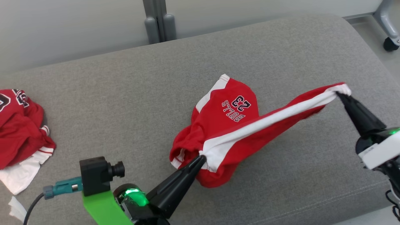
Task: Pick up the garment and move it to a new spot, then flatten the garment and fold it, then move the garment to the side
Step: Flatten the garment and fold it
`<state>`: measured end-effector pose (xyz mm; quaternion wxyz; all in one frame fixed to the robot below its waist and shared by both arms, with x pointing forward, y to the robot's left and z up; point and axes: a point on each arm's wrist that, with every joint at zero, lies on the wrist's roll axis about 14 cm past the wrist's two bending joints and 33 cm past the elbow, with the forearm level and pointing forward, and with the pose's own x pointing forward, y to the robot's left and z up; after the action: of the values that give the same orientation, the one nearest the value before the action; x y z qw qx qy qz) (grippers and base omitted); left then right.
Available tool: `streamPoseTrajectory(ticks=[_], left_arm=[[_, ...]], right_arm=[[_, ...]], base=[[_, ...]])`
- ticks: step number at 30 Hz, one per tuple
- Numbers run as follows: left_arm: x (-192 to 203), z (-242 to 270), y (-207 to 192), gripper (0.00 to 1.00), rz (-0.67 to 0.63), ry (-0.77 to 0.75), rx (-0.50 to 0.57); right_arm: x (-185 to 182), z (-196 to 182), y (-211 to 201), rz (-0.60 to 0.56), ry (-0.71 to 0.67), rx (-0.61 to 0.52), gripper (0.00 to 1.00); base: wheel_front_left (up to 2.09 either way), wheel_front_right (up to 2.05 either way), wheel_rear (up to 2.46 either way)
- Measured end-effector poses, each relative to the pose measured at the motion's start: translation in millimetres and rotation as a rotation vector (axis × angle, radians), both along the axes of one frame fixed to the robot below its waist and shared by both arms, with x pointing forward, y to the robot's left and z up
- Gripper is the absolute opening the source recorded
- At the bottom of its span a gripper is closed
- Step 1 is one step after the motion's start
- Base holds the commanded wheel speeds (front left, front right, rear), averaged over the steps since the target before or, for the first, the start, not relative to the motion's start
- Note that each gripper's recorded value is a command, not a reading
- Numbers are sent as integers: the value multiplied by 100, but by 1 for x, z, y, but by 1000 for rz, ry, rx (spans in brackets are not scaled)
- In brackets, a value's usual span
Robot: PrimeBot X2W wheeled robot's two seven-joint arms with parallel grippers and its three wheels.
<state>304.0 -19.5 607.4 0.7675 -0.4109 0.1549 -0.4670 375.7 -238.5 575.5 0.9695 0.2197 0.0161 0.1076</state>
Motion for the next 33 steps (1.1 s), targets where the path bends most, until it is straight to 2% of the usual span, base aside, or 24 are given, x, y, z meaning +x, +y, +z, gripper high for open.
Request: streamPoseTrajectory(ticks=[7,10,12,14,20,23,25,27,29,31,33], left_arm=[[-10,58,-7,0,-83,-132,-88],[2,73,-7,0,-77,-203,-69],[22,80,-5,0,-43,-274,-13],[48,85,-3,0,-7,-309,28],[159,94,-5,0,160,-377,172],[218,90,-9,0,257,-384,215],[250,94,-6,0,337,-442,250],[277,108,-3,0,414,-471,195],[300,118,-1,0,495,-533,147],[314,114,-5,0,518,-563,126],[328,95,-8,0,541,-569,142]], right_arm=[[-29,85,-7,25,-205,85,0],[-30,100,-5,46,-234,103,0],[-21,106,-9,41,-238,78,0],[-1,114,-9,40,-248,28,0],[97,119,10,27,-211,22,0],[152,133,19,-46,-238,-5,0],[179,148,19,-104,-288,-1,0],[200,163,12,-165,-346,24,0],[217,172,11,-214,-406,-28,0],[230,168,17,-222,-426,-57,0],[243,146,25,-207,-409,-38,0]], base=[[0,0,0],[0,0,0],[0,0,0],[0,0,0],[0,0,0],[0,0,0],[0,0,0],[0,0,0],[0,0,0],[0,0,0],[0,0,0]])
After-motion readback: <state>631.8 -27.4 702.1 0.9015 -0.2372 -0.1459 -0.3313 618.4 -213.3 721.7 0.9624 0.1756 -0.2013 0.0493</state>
